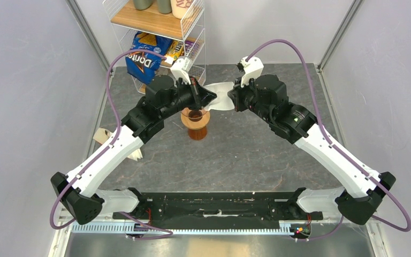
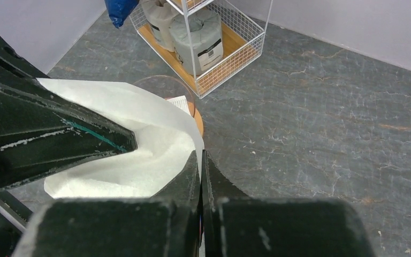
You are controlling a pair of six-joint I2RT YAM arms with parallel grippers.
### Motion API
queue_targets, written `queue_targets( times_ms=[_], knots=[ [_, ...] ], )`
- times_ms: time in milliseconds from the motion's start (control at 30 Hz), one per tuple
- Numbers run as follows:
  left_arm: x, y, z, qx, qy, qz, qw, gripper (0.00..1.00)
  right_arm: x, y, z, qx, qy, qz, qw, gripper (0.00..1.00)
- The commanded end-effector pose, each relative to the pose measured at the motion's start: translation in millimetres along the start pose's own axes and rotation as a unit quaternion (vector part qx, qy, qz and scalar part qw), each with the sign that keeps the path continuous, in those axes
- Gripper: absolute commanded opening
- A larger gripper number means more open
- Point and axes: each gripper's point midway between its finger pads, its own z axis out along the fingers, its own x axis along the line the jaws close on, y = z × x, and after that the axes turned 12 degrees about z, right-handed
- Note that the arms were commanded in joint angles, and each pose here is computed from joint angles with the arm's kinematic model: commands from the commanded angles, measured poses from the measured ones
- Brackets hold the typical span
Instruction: Place the coffee filter in the dripper
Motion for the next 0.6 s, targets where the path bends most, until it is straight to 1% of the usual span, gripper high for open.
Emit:
queue_targets(
  times_ms=[0, 100, 167, 233, 467, 567],
  knots=[
    [-7, 12, 4, -0.028, -0.004, 0.012, 1.0, 0.02, 14, 27, -2, -0.035, 0.028, 0.009, 0.999, 0.0],
    [-8, 12, 4, -0.029, -0.006, 0.013, 0.999, 0.02, 13, 26, -3, -0.033, 0.024, 0.008, 0.999, 0.0],
    [-8, 12, 4, -0.031, -0.006, 0.013, 0.999, 0.02, 13, 23, -2, -0.029, 0.026, 0.007, 0.999, 0.04],
    [-9, 11, 5, -0.031, -0.011, 0.018, 0.999, 0.02, 14, 22, -2, -0.027, 0.028, 0.01, 0.999, 0.0],
    [5, 2, -3, -0.015, 0.016, 0.072, 0.997, 0.02, 13, 30, -11, -0.044, 0.032, -0.001, 0.999, 0.0],
    [13, -3, -2, -0.003, 0.033, 0.083, 0.996, 0.02, 19, 27, -13, -0.039, 0.051, -0.002, 0.998, 0.0]
  ],
)
